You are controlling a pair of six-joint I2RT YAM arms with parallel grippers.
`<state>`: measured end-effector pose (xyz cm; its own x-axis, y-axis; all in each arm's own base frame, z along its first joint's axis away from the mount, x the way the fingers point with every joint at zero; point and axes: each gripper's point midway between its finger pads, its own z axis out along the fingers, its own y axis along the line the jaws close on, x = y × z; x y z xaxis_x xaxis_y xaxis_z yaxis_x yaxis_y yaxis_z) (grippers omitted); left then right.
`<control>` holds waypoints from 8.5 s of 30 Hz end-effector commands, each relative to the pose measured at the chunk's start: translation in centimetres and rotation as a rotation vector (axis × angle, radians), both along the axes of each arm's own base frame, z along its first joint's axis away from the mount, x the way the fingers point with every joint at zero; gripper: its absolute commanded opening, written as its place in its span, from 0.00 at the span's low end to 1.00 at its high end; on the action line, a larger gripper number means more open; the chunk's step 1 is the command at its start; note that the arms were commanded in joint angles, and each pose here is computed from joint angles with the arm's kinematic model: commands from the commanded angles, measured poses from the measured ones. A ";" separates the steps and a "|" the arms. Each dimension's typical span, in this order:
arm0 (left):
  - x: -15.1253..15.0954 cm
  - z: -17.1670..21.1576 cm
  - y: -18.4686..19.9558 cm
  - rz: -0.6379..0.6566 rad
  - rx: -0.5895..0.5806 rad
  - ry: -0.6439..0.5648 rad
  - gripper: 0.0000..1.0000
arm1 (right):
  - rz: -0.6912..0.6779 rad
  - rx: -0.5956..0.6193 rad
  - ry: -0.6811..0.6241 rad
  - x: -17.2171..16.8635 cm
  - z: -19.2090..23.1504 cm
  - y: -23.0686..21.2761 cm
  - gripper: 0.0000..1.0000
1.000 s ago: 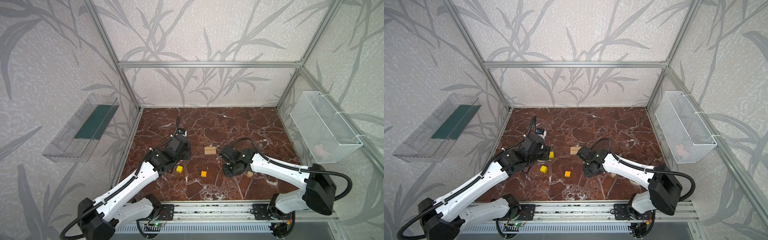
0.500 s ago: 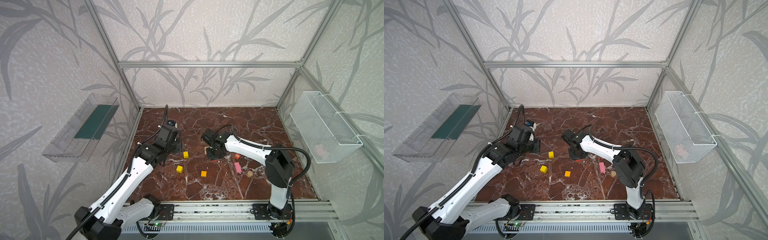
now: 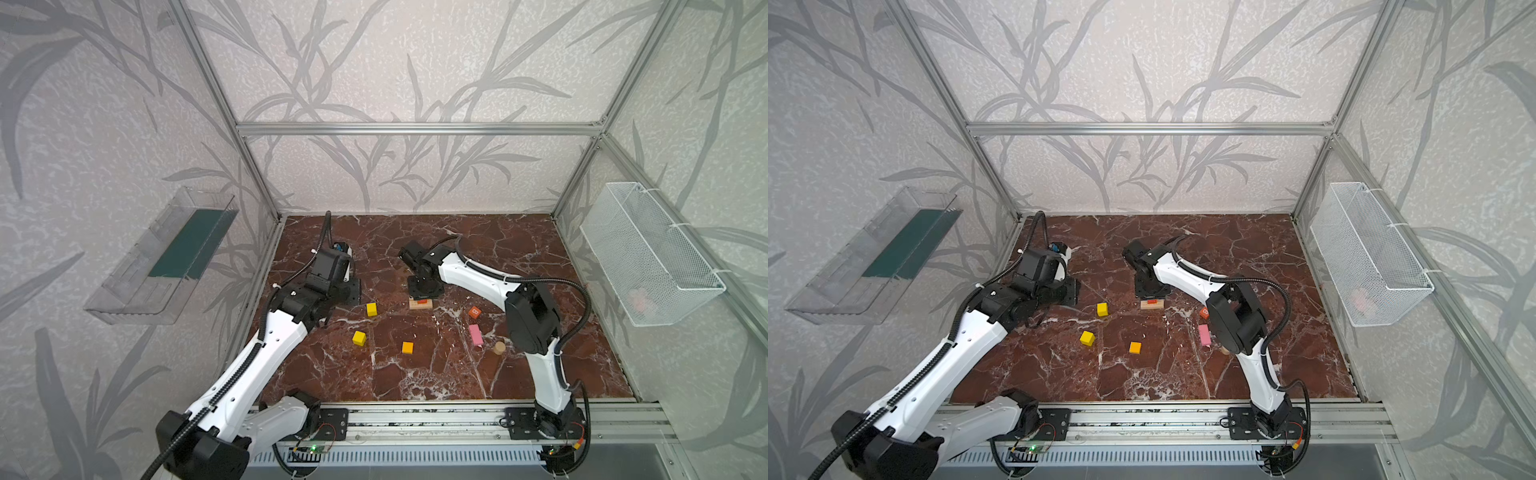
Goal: Build the wood block tower
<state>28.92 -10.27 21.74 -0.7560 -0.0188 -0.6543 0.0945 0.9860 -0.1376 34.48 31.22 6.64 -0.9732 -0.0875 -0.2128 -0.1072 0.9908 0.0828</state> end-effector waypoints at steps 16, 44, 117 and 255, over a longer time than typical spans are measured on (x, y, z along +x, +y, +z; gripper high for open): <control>0.2 -0.6 0.3 0.003 -0.036 0.018 0.28 | -0.018 -0.045 0.055 0.6 -1.2 -0.2 0.00; -0.2 -1.1 0.6 0.009 -0.046 0.028 0.27 | -0.050 -0.073 0.060 0.2 -1.6 -1.1 0.00; -6.1 -12.3 -1.4 -0.072 0.135 0.571 0.51 | 0.140 -0.073 0.173 -16.2 -4.3 -7.6 0.53; 4.9 -15.8 -18.5 0.039 0.200 0.690 0.00 | -0.163 0.379 -0.149 -14.2 2.2 -16.6 0.75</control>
<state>34.19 -29.17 6.28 -0.9990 0.0131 -0.0428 0.0136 0.9998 -0.0114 20.50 14.73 8.98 -0.9234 0.1739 -0.3423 0.0079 0.8999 0.4359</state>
